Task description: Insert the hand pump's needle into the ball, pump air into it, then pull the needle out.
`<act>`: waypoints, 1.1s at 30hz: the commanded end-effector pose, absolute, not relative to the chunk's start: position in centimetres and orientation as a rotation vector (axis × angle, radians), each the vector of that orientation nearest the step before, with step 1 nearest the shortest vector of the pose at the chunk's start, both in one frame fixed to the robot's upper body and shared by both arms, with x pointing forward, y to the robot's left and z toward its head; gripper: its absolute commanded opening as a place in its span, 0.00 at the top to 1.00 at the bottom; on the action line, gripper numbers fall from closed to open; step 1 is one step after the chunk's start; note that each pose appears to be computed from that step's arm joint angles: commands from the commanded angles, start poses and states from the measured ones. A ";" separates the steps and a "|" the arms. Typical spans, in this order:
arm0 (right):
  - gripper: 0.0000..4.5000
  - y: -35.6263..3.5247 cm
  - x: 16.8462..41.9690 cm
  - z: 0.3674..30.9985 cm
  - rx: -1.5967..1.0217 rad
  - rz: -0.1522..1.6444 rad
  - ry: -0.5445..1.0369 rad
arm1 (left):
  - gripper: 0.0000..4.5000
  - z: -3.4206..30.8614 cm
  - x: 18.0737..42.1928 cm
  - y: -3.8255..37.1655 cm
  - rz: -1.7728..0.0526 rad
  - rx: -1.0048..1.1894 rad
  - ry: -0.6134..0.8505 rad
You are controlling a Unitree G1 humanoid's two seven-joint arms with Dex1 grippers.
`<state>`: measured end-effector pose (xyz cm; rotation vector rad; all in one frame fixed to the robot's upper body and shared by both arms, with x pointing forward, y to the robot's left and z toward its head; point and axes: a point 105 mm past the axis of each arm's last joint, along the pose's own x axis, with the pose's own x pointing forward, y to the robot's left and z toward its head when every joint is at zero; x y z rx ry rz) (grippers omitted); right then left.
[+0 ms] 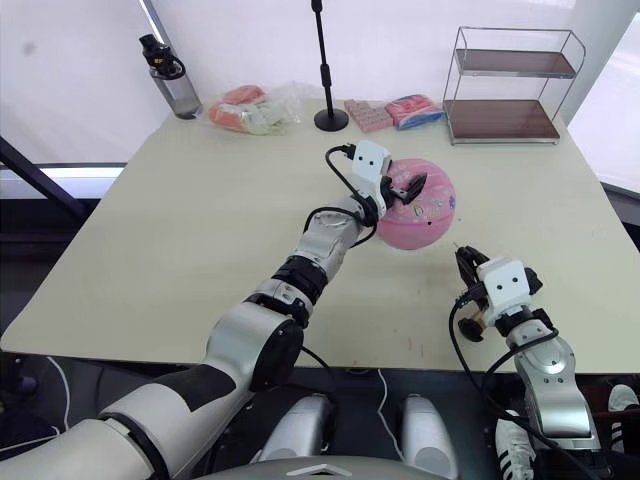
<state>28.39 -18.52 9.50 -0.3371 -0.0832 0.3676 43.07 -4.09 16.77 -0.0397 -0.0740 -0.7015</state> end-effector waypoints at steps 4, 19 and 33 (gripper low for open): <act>0.91 -18.6 28.0 9.4 -0.465 0.456 -0.105 | 0.00 21.5 42.3 -5.3 -0.792 -0.089 -0.191; 0.91 -19.7 27.6 8.0 -0.521 0.493 -0.087 | 0.00 25.2 38.8 -4.2 -1.061 -0.083 -0.319; 0.91 -21.4 27.6 7.6 -0.592 0.513 -0.066 | 0.00 20.2 31.6 6.1 -1.533 0.283 -0.151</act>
